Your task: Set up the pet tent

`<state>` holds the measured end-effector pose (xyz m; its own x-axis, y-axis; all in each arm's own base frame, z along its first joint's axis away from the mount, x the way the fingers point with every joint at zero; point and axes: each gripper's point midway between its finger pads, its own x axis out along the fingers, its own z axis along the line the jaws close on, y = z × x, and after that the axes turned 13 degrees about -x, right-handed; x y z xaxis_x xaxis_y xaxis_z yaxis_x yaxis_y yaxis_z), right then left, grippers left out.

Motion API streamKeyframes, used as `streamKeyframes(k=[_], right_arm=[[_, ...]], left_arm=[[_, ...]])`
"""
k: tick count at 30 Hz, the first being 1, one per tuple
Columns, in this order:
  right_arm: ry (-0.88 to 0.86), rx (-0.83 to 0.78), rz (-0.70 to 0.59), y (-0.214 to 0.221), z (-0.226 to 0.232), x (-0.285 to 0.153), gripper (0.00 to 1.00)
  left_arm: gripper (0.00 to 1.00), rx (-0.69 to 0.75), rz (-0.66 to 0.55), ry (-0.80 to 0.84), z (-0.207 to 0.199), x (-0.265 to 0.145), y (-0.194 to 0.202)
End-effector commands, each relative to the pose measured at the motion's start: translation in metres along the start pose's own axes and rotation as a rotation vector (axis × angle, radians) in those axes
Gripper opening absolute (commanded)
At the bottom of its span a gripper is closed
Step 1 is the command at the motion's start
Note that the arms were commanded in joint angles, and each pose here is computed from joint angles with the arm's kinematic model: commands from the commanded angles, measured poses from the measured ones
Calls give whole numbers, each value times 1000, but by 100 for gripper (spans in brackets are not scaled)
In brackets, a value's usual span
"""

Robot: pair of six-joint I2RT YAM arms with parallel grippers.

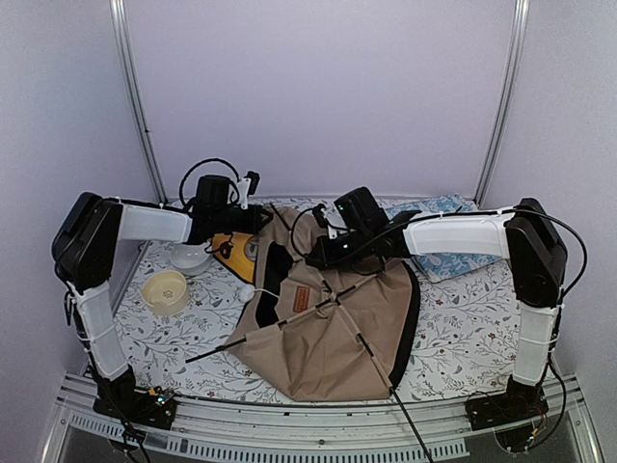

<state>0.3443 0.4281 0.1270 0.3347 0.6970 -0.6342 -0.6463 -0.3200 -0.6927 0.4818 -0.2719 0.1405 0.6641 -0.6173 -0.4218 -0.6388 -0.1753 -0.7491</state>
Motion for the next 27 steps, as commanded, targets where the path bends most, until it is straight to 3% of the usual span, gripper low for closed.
streamKeyframes(k=[1, 7, 15, 27], right_arm=[[-16, 16, 26, 3, -1, 5, 0], [-6, 12, 24, 2, -1, 2, 0], [9, -10, 19, -3, -1, -8, 0], [-1, -63, 31, -7, 6, -22, 0]], left_arm=[[0, 97, -66, 47, -24, -12, -21], [0, 197, -56, 25, -27, -14, -21], [0, 504, -32, -113, -24, -19, -15], [0, 787, -29, -235, -21, -23, -20]])
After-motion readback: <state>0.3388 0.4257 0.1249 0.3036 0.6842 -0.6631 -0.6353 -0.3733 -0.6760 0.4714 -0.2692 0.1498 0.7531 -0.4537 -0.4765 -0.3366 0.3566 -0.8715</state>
